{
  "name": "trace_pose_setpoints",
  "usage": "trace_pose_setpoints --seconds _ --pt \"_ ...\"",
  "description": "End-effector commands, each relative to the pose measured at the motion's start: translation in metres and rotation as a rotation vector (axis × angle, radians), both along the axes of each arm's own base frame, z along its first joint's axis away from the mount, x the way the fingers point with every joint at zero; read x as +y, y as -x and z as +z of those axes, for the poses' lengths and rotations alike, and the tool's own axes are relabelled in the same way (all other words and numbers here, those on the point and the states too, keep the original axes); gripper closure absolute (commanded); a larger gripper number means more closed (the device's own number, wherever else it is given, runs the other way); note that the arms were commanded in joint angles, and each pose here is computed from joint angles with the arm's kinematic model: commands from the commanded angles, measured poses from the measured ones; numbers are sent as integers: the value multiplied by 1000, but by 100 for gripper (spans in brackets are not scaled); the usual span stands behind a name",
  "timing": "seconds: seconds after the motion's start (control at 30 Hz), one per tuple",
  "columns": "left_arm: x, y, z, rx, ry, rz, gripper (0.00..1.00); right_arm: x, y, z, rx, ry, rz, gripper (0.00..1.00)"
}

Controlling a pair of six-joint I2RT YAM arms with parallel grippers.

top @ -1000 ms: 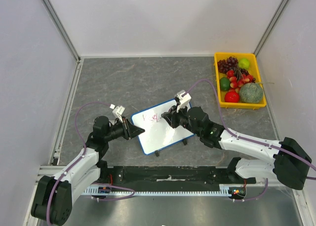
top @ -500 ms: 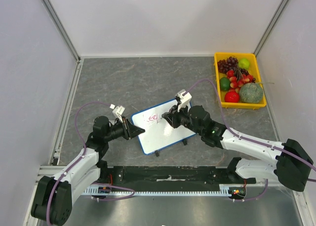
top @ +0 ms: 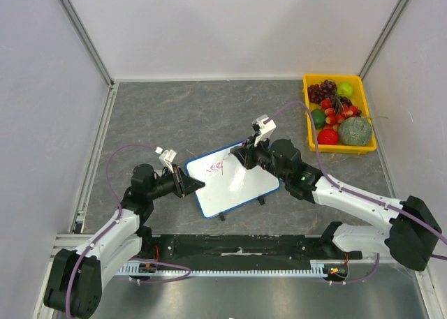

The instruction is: Write a sentence on the whiteboard

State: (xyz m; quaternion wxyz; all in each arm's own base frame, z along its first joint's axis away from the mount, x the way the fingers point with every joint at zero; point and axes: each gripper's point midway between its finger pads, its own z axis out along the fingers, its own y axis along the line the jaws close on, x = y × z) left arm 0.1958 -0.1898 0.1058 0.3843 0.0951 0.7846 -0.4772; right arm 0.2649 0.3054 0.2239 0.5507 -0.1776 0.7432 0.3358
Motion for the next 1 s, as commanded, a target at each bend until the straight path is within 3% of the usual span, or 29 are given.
trace_pose_setpoints --seconds 0.0,0.97 --pt "7 -10 -3 -82 -54 29 98 12 -3 18 -27 -57 34 100" --pt "6 -9 -3 -82 -53 27 98 -12 -3 -22 36 21 -37 100"
